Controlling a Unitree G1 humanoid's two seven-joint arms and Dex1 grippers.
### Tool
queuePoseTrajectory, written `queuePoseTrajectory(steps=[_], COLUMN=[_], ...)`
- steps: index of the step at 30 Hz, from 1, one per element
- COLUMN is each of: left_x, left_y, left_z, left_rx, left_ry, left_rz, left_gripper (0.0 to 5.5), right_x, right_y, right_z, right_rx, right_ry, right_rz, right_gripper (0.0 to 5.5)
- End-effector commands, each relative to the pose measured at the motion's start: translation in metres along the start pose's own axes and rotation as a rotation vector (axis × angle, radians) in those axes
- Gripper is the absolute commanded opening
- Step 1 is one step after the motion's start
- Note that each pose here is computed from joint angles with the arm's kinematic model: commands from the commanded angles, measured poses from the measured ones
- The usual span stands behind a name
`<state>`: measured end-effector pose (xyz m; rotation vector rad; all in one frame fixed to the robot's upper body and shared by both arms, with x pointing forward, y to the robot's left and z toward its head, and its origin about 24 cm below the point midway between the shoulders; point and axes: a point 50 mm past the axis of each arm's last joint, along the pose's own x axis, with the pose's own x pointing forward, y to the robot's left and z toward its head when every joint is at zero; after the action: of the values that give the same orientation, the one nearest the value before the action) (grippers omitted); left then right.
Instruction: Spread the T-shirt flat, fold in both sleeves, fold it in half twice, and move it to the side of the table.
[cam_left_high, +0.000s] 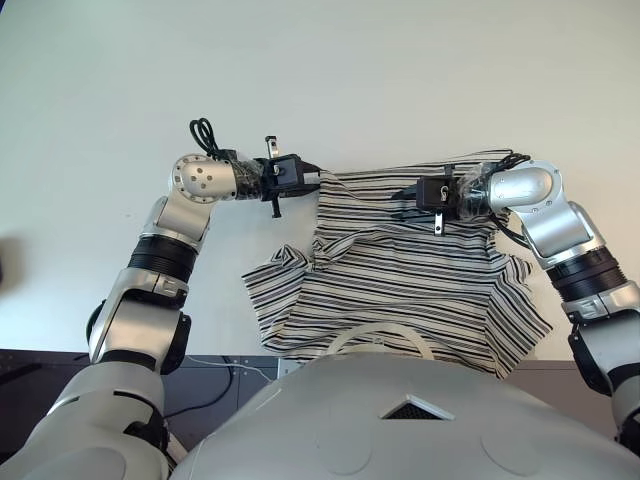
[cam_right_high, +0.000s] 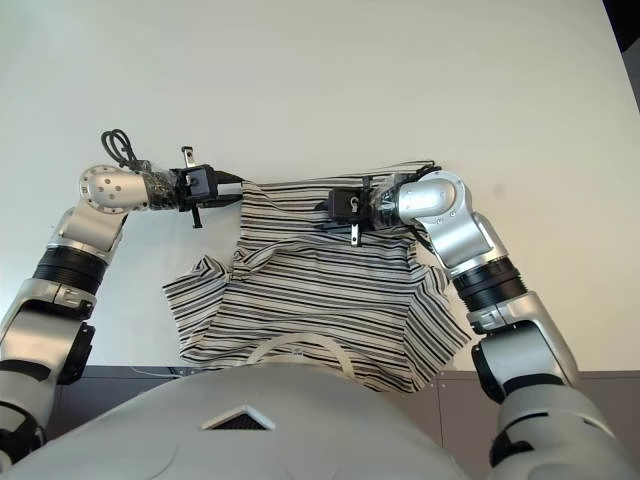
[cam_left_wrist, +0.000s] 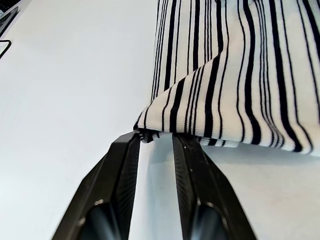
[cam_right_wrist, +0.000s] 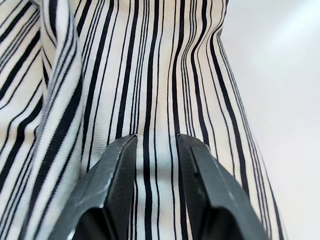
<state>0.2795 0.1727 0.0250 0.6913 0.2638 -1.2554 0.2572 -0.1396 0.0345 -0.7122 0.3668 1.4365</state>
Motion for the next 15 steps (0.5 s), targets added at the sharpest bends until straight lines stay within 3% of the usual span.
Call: queuePoseTrajectory(steps=[1, 12, 15], left_x=[0.007, 0.024, 0.026], left_y=[-0.008, -0.006, -0.005], left_z=[-0.005, -0.019, -0.018], left_rx=[-0.122, -0.594, -0.626], left_ry=[0.007, 0.066, 0.068], left_rz=[-0.05, -0.12, -0.133], left_gripper=[1.15, 1.15, 0.66], right_x=[0.002, 0.004, 0.005], right_y=[0.022, 0.023, 0.022], right_z=[-0.029, -0.034, -0.035], right_rx=[0.064, 0.007, -0.006], right_ry=[0.142, 0.19, 0.19], right_rz=[0.109, 0.124, 0.126], right_gripper=[1.48, 1.48, 1.48])
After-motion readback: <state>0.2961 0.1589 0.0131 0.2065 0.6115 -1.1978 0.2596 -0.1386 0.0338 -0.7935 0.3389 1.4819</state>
